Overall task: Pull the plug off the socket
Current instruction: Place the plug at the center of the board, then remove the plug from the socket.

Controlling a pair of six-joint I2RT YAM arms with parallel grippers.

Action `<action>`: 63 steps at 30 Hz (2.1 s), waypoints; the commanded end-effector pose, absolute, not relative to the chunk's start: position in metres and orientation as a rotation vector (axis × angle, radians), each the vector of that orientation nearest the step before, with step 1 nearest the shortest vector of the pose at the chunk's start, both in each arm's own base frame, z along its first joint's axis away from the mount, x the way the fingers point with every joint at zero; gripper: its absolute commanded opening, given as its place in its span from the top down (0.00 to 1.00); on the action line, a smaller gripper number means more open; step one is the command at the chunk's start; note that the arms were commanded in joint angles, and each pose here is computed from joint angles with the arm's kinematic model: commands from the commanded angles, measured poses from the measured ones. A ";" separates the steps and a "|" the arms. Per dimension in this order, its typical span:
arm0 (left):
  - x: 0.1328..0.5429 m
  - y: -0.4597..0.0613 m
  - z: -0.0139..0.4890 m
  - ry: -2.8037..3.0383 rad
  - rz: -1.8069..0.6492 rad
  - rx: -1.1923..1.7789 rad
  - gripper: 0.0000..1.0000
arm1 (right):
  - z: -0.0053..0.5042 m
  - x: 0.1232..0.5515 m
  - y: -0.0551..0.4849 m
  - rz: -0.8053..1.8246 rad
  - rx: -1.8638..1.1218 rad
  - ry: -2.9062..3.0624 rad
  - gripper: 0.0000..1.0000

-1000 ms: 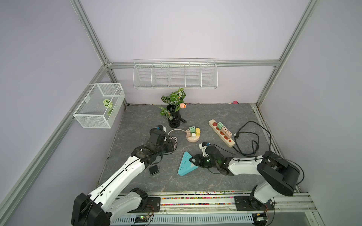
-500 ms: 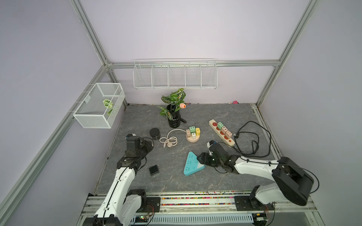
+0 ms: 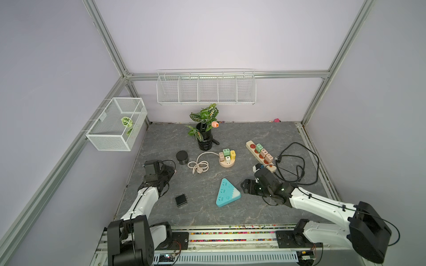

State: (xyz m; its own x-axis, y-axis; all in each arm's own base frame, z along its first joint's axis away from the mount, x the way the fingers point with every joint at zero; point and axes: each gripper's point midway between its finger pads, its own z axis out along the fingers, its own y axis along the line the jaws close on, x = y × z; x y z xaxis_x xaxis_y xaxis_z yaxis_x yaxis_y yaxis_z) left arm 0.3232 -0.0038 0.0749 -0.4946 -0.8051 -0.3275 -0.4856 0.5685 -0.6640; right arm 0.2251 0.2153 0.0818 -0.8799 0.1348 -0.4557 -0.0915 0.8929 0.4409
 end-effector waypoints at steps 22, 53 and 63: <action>0.301 0.013 0.114 2.116 -0.518 -0.980 0.37 | 0.126 0.235 0.196 0.465 -0.089 2.459 0.21; 0.248 -0.218 0.181 1.866 -0.759 0.463 0.48 | 0.115 0.414 0.270 0.128 -0.144 2.370 0.44; 0.234 -0.199 0.199 1.728 -0.728 0.447 0.45 | 0.085 0.427 0.287 0.141 -0.214 2.459 0.45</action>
State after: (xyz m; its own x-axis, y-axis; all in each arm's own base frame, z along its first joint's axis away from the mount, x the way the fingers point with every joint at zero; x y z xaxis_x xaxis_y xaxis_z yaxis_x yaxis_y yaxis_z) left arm 0.2377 -0.1982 0.1955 -0.3141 -0.0881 -0.9453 0.6102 0.7441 -0.2720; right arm 0.4271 0.2873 0.0887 -0.7591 -0.0931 -0.6443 -0.1788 0.9815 0.0689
